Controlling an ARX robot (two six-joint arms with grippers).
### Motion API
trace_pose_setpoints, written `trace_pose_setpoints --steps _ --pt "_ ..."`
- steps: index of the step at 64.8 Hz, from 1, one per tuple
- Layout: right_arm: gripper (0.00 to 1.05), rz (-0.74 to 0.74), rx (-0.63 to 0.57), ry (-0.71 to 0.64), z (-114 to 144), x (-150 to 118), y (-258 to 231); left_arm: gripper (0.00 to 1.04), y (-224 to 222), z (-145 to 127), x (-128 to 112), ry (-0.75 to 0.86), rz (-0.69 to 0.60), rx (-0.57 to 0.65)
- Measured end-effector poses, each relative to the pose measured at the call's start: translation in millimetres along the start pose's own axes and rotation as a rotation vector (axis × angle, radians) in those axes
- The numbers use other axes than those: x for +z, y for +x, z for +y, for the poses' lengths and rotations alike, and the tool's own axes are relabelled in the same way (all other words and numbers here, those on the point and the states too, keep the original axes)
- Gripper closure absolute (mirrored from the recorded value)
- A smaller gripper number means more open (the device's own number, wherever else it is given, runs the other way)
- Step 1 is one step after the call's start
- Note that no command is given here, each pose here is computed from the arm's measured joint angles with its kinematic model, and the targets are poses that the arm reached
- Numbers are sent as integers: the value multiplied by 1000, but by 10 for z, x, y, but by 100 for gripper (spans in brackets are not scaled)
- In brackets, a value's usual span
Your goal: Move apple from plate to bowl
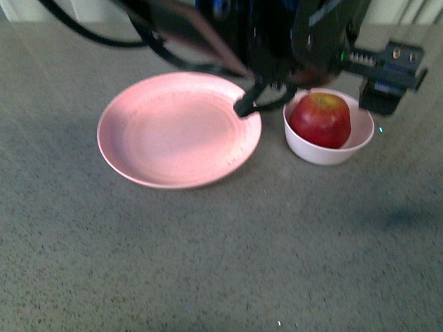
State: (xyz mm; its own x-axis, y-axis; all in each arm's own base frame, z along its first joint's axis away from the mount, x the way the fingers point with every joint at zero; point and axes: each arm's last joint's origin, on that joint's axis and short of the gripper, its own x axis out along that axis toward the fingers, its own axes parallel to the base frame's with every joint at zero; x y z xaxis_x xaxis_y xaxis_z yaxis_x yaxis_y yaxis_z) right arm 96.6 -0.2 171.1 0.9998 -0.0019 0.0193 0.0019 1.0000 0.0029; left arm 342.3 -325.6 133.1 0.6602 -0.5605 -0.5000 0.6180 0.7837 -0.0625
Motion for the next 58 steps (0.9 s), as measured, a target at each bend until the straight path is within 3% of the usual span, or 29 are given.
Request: trace_pose_setpoints --steps 9,23,31,36,40,48,58 --pt "9 0 0 0 0 0 0 9 -148 197 -28 -48 -5 32" --pt "9 0 0 0 0 0 0 9 -686 792 173 -151 -111 125" --pt "9 0 0 0 0 0 0 9 -1056 1107 147 -197 -157 175" --pt "9 0 4 0 1 0 0 22 -1247 1215 23 -150 -348 448" --pt "9 0 2 0 1 0 0 32 -1454 1280 -126 -149 -456 591" --pt "9 0 0 0 0 0 0 54 -1888 1383 -354 -140 -545 652" --pt "9 0 0 0 0 0 0 81 -2248 1433 -654 -133 -526 661"
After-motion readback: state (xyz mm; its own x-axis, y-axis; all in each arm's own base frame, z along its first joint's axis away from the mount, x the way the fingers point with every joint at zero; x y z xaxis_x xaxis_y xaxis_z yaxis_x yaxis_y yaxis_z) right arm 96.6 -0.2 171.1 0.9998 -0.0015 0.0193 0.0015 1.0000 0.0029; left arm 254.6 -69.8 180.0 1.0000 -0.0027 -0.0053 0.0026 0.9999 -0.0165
